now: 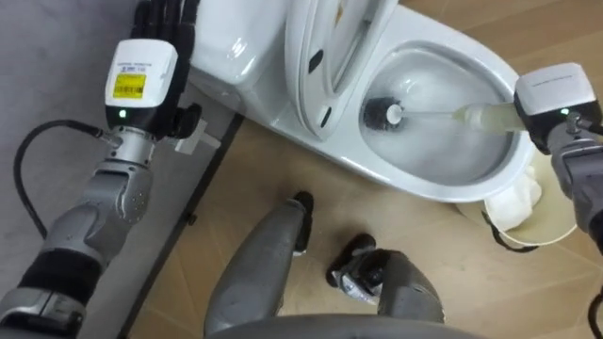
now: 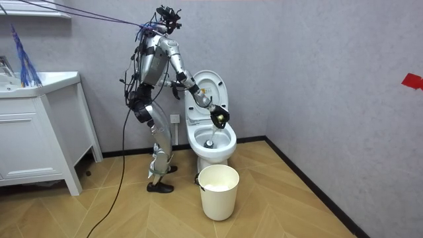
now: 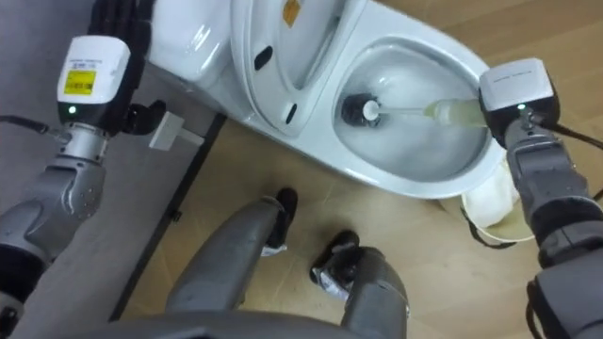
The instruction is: Brush toilet
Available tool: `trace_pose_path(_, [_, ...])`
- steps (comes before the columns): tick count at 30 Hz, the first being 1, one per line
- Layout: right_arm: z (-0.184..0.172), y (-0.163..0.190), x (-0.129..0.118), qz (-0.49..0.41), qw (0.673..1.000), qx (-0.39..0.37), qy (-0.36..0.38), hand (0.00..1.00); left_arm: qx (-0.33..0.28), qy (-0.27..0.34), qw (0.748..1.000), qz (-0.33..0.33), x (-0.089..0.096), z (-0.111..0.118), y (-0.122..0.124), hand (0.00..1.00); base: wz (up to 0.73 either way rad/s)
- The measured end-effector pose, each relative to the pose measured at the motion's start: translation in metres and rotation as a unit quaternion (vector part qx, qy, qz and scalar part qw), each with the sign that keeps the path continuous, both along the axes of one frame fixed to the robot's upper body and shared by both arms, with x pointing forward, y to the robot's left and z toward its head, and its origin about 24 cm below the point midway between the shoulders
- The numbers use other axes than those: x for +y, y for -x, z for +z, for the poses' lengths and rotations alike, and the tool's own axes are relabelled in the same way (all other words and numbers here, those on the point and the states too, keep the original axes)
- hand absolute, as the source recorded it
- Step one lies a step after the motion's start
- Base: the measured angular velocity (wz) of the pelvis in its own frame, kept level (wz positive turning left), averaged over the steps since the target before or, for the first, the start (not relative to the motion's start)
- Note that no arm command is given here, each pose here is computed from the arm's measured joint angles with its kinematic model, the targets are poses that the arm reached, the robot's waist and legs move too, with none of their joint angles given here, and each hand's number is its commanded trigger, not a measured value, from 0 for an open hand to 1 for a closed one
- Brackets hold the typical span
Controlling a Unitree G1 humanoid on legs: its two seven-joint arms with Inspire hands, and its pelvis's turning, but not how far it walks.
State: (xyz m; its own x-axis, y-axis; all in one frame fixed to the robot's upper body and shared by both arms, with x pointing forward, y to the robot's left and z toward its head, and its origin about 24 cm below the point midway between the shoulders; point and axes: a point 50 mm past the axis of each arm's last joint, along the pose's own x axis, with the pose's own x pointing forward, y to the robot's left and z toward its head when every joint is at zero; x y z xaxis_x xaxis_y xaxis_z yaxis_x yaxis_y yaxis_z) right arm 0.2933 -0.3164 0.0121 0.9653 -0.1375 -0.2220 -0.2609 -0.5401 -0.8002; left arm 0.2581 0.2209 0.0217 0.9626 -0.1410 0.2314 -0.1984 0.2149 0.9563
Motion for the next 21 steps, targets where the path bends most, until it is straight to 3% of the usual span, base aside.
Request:
trace_pose_path(4, [0.009, -0.009, 0.005, 0.016, 1.0, -0.011, 0.022, 1.0, -0.013, -0.001, 1.0, -0.01, -0.003, 0.006, -0.004, 0.0, 0.0])
trace_pose_path(10, [0.012, -0.011, 0.002, -0.023, 0.999, -0.031, -0.027, 1.0, -0.023, 0.021, 0.999, -0.011, -0.006, 0.009, -0.004, 0.0, 0.03])
trace_pose_path(21, [0.012, -0.009, 0.01, -0.003, 1.0, -0.021, 0.003, 1.0, -0.021, 0.018, 1.0, -0.002, -0.003, 0.005, 0.001, 0.0, -0.01])
